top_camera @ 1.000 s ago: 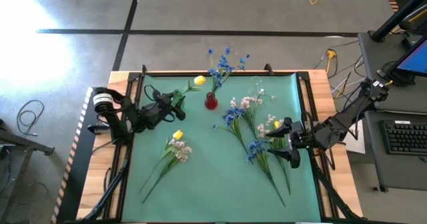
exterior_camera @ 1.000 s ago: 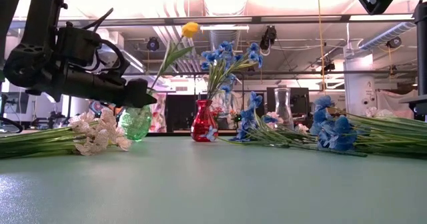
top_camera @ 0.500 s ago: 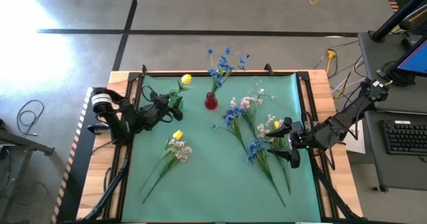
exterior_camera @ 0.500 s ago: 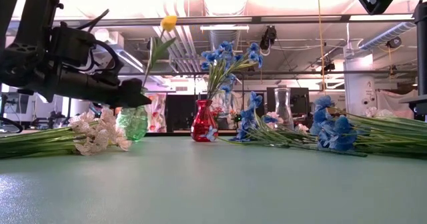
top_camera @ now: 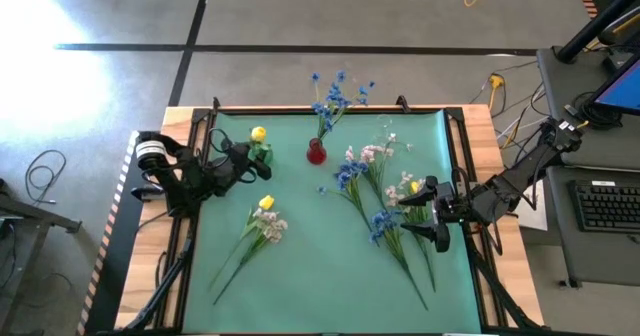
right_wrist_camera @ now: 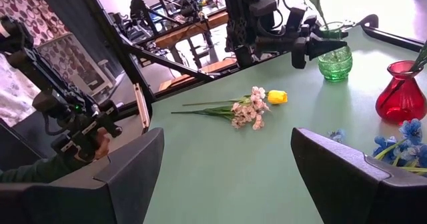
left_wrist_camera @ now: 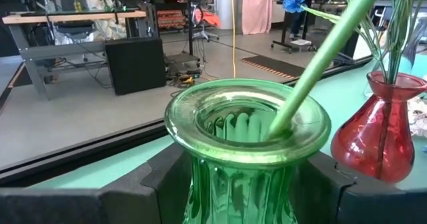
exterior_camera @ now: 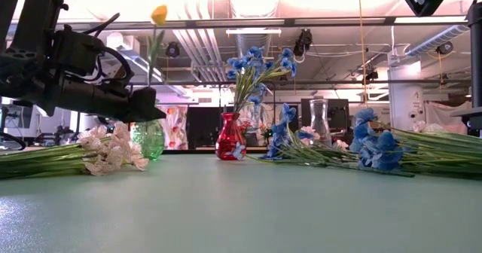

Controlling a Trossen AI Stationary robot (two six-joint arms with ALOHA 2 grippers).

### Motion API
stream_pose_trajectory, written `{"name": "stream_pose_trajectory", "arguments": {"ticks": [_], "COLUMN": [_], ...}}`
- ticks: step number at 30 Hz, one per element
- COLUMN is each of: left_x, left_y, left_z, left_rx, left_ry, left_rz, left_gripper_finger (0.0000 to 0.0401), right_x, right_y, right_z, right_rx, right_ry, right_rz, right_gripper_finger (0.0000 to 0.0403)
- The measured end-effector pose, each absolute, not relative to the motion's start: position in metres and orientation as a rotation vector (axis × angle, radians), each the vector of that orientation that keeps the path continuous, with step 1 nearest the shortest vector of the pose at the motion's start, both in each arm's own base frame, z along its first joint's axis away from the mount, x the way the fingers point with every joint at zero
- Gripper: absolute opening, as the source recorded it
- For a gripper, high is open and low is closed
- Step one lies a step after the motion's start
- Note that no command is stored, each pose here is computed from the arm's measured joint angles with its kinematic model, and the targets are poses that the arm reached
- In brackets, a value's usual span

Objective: Sort flowers into vase by color
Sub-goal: Put the middle yellow flower into the green vase

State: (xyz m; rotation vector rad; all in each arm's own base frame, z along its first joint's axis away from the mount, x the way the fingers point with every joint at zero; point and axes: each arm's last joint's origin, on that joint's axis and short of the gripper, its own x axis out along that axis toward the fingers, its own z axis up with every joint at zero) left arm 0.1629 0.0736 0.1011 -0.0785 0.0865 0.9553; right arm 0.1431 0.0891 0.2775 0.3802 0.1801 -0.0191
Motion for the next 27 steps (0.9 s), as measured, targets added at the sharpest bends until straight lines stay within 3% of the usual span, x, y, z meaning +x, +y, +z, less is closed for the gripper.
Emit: {"name": "stream_pose_trajectory", "arguments": {"ticks": [9, 20, 27], "left_x": [0.1626, 0.1618, 0.1600], "left_y": [0.0732, 0.0726, 0.0710], "left_z": [0.1005, 0.0985, 0.0954], "left_rx": [-0.102, -0.142, -0.195], "left_ry": [0.081, 0.079, 0.087], "left_rz": [0.952, 0.946, 0.921], "left_gripper_finger": [0.0204, 0.0319, 0.0358], "right_x": [0.1432, 0.1431, 0.1432], "right_y": [0.0891, 0.0892, 0.0892], "right_z": [0.2777, 0.2781, 0.2781], "right_rx": [0.382, 0.384, 0.385], "right_ry": [0.178, 0.175, 0.175], "right_rz": [-0.019, -0.018, -0.018], "right_gripper_finger": [0.0320, 0.0320, 0.0320]}}
